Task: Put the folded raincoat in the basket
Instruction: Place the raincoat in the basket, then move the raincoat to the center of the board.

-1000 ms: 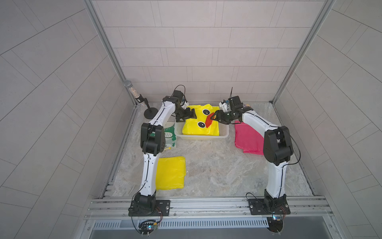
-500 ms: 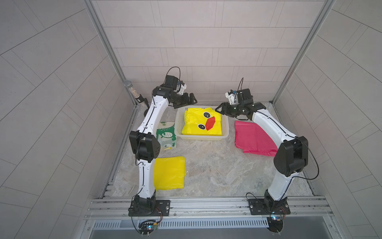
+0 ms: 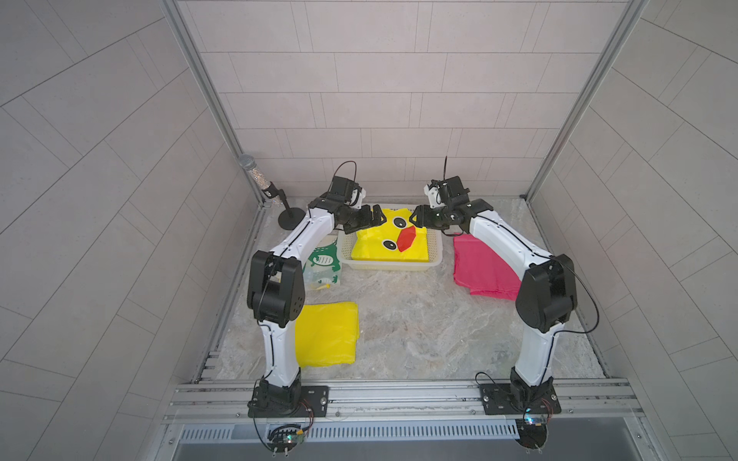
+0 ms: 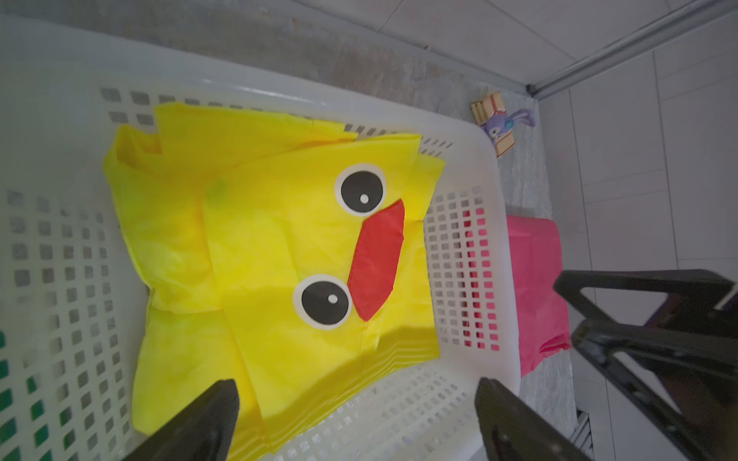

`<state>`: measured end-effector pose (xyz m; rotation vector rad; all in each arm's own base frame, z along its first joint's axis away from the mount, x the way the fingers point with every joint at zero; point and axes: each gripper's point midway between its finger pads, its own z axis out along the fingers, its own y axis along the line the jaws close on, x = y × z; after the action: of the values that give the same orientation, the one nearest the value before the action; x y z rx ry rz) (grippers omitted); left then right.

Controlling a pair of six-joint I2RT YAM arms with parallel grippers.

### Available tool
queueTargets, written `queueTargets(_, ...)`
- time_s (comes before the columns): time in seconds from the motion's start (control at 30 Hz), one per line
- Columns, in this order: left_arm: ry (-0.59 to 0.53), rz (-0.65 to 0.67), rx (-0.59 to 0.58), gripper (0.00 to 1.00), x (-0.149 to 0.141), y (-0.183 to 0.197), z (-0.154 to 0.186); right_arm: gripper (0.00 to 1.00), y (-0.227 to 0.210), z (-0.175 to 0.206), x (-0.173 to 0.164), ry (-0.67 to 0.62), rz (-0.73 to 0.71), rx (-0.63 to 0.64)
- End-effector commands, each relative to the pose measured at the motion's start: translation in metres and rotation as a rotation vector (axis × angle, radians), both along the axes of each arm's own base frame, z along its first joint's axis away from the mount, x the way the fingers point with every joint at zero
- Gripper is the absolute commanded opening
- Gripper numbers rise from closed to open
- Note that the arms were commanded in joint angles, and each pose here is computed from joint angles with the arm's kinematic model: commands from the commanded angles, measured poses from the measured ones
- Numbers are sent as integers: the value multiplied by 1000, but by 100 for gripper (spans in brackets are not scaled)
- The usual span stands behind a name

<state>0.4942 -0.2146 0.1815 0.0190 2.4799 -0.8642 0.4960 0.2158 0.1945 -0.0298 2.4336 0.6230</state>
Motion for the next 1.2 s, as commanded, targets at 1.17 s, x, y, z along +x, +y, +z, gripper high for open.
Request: queueTargets(1.17, -245, 17, -96, 100, 33, -7, 129, 61, 5, 98, -13, -251, -3, 158)
